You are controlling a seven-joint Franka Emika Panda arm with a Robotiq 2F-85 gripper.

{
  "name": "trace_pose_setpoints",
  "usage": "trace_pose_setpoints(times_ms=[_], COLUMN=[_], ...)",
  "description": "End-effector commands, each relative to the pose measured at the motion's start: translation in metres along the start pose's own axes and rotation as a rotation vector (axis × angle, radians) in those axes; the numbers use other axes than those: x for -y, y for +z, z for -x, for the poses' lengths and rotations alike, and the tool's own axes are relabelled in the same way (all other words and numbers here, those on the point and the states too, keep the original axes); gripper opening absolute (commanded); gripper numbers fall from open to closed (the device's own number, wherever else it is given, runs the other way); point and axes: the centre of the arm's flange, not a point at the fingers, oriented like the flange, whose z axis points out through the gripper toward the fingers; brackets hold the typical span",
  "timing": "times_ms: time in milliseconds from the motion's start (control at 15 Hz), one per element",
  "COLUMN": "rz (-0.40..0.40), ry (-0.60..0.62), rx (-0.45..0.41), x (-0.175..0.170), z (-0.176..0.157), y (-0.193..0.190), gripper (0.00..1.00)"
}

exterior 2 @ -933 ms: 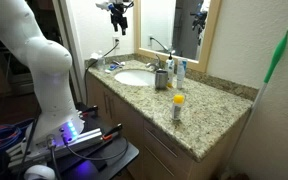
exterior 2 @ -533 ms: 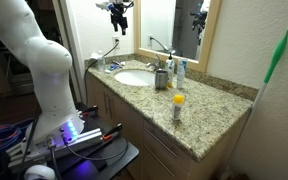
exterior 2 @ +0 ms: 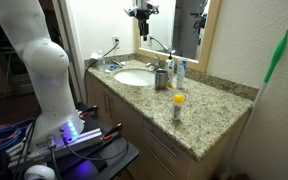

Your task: Move the white tube to the right

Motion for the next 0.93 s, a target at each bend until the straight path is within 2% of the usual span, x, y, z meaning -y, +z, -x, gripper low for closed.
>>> trace_pose_setpoints(times_ms=[0, 67, 133, 200, 467, 533, 600, 733, 800, 867], rz=[-0.001, -0.003, 0.029, -0.002, -0.039, -0.017, -0.015, -0.015, 0.033, 0.115], ry=[0.02, 0.028, 0.087, 0.178, 0.389, 0.304, 0.323, 0.318, 0.277, 0.358], rx=[-0.002, -0.003, 0.017, 0.066, 0.101, 0.065, 0.067, 0.068, 0.088, 0.106], x=[-0.006, -0.007, -0.005, -0.011, -0.065, -0.054, -0.064, -0.063, -0.054, -0.052], z=[-0.011, -0.016, -0.024, -0.043, -0.086, -0.059, -0.067, -0.067, -0.062, -0.069], y=[0.001, 0.001, 0.007, 0.015, 0.031, 0.026, 0.03, 0.031, 0.037, 0.053], gripper=[1.0, 1.0, 1.0, 1.0, 1.0, 1.0, 1.0, 1.0, 1.0, 1.0])
